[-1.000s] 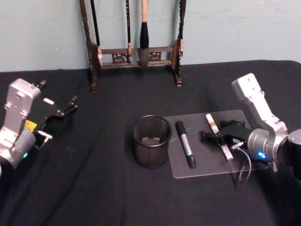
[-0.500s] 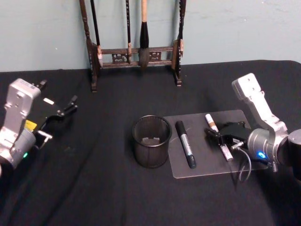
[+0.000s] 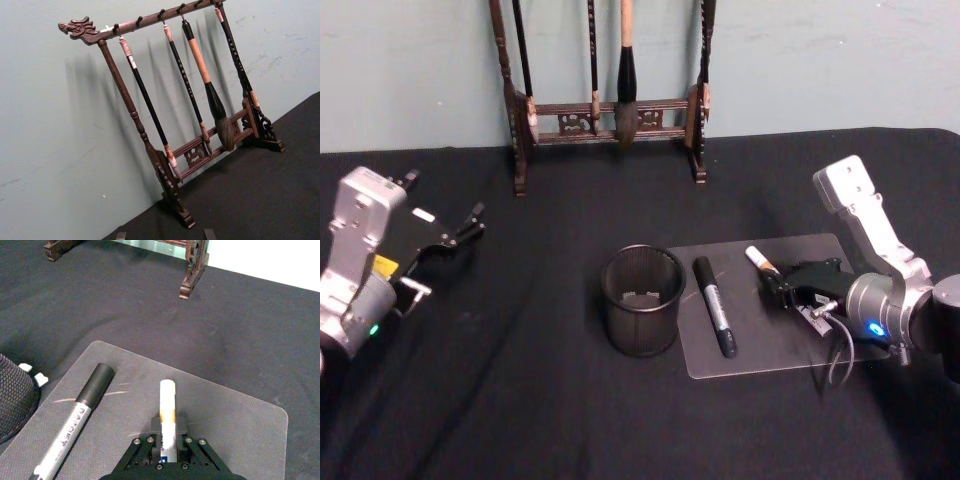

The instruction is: Pick up the water-based marker from the table and place it into the pen holder.

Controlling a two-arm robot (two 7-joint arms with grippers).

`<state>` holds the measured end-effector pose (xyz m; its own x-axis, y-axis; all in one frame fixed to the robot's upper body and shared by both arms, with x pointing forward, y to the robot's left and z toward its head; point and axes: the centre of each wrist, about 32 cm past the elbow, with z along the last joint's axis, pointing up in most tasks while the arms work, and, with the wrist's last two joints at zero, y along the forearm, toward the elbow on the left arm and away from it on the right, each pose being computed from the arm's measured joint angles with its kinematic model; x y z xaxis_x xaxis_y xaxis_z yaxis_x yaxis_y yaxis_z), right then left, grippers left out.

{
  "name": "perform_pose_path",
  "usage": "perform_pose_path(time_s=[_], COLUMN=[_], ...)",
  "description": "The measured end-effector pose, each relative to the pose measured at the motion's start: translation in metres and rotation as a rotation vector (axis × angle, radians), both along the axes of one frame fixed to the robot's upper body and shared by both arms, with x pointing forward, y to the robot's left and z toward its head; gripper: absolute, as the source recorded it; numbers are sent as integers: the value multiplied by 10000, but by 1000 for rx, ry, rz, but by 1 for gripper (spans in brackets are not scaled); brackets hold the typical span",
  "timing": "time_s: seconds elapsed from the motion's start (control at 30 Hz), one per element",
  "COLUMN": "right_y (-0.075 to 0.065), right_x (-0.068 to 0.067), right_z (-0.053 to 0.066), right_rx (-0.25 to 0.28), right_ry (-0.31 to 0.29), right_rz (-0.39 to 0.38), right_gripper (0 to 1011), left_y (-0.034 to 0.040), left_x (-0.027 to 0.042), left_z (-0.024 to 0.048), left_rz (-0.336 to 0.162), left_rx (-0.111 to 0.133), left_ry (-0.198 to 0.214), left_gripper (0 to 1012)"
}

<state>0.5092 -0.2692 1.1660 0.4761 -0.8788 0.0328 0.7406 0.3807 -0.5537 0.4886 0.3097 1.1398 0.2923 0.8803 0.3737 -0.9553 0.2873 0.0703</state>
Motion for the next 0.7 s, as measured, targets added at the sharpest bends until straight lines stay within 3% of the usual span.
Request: perform_pose_path(time_s=[0.17,0.3,0.7], right_y=[-17,-44,-93], right_x=[-8,-31,-76], right_z=[7,32,76], right_rx=[31,95,290], right_ry=[-27,-101,-402], right_rz=[10,28,170], right_gripper=[177,177,177], left_y=[0,0,0], left_x=[0,0,0], left_z=[0,0,0], left_rz=[0,0,0], left_rx=[0,0,0], left_ry=[0,0,0], left_gripper=[1001,1001,1001])
